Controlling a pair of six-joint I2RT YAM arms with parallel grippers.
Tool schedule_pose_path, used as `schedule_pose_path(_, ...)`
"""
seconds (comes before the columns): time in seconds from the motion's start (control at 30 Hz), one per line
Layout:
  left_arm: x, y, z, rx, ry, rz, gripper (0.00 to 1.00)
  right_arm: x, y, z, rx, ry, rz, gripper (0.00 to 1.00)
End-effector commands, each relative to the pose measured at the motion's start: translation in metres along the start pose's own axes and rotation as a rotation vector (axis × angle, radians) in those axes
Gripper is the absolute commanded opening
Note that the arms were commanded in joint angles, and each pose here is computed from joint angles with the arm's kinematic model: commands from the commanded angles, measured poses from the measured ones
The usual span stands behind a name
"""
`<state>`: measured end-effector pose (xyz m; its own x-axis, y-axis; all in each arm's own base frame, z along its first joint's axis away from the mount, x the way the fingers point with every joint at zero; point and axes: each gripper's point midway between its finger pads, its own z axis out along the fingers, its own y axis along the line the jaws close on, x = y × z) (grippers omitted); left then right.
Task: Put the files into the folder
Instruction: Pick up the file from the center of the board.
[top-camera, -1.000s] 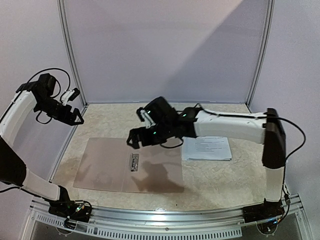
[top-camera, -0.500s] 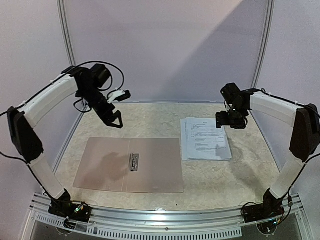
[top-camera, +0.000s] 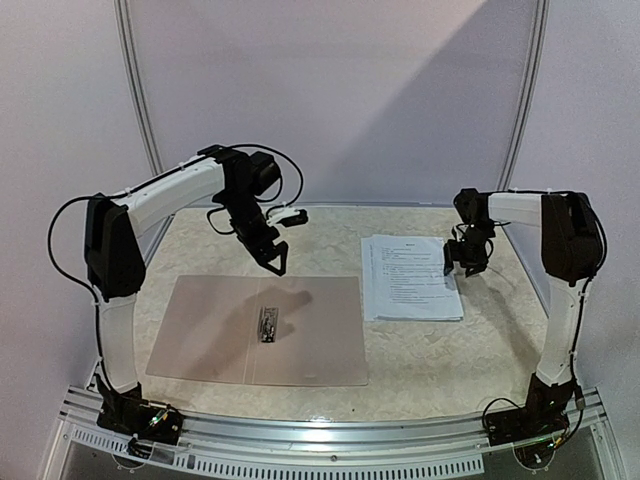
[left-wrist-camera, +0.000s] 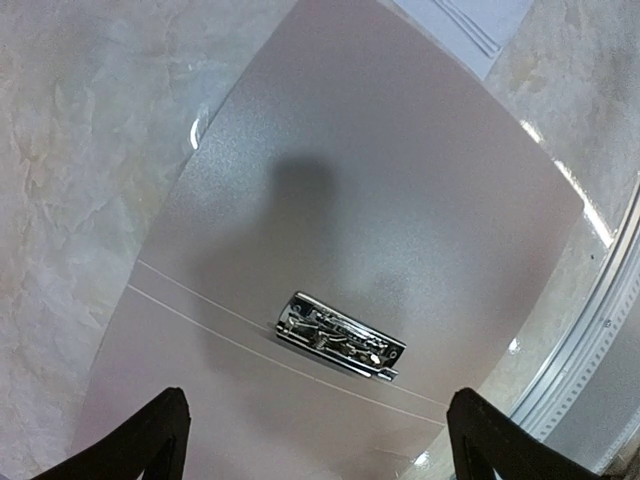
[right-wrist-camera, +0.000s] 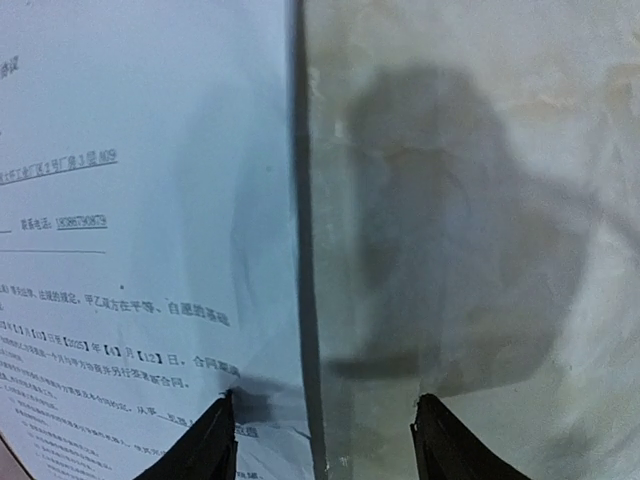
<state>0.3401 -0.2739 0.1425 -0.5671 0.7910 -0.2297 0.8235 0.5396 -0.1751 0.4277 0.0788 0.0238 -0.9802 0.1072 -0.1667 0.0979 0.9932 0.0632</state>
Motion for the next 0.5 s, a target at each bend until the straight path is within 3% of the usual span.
schedule_pose_path(0.0, -0.001, 0.002, 0.004, -0.003, 0.023, -0.003, 0.91, -0.018, 0.019, 0.001, -0.093, -0.015, -0.025, 0.55)
schedule_pose_path(0.23, 0.001, 0.006, 0.005, -0.024, 0.034, 0.009, 0.91, -0.012, 0.014, 0.018, -0.068, 0.033, -0.001, 0.19)
schedule_pose_path(0.4, 0.001, 0.008, 0.005, -0.035, 0.035, 0.017, 0.92, -0.013, 0.010, 0.008, -0.043, 0.018, 0.004, 0.00)
schedule_pose_path(0.47, 0.001, 0.008, 0.005, -0.034, 0.034, 0.017, 0.92, -0.015, 0.010, 0.001, -0.043, 0.004, 0.002, 0.00)
